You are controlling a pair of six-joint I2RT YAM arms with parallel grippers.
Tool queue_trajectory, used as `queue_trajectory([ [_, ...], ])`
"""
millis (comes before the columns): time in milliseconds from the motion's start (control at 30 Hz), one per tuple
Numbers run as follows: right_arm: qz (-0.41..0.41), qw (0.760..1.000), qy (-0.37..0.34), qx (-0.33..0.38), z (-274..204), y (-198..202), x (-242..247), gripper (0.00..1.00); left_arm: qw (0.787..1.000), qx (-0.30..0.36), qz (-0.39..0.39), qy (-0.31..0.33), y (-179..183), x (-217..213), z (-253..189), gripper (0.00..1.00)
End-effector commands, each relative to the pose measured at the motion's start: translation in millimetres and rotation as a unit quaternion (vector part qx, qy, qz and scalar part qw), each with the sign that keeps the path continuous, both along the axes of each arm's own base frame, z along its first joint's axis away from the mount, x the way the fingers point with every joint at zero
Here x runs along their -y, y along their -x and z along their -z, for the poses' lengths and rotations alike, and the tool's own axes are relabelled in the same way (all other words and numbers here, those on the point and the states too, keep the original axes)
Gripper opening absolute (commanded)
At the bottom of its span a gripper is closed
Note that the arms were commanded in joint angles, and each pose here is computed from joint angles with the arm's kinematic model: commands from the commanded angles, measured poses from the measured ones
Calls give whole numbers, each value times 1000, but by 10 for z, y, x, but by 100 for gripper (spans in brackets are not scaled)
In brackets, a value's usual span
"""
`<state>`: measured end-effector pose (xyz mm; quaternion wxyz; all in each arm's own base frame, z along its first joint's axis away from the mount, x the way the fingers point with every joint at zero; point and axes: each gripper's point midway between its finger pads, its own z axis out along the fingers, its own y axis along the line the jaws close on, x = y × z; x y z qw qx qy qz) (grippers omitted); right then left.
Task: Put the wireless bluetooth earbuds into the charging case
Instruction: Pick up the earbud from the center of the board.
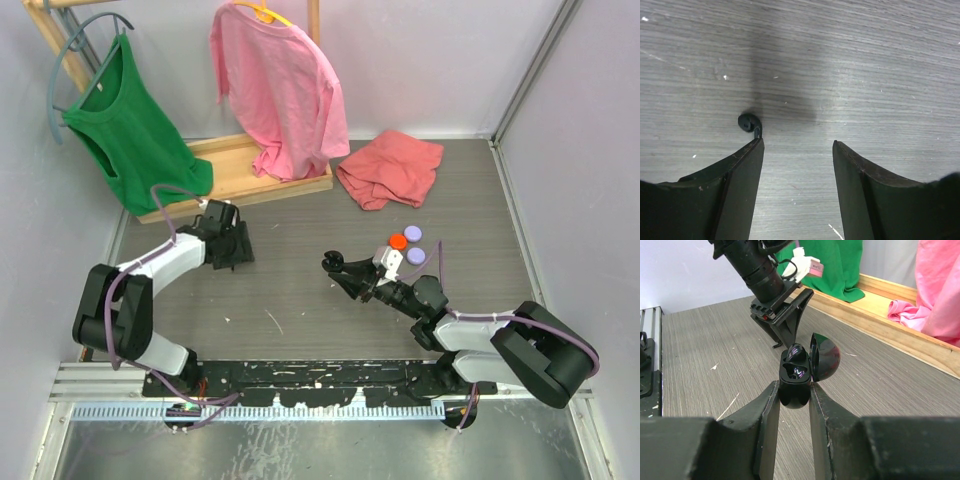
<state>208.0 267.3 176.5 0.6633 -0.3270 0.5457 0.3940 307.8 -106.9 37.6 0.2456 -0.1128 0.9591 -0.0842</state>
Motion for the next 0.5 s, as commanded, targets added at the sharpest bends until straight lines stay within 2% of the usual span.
queue_trajectory([
  [0,-4,999,-28,40,-292,-14,-43,1,1000,28,-8,-11,2,-80,-284,59],
  [200,-3,999,-26,39,-280,-19,-44,1,997,9,-22,-72,-42,-303,-309,56],
  [467,-5,999,-25,37,-271,-19,-52,1,995,-34,-20,-92,-163,-351,-96,48],
])
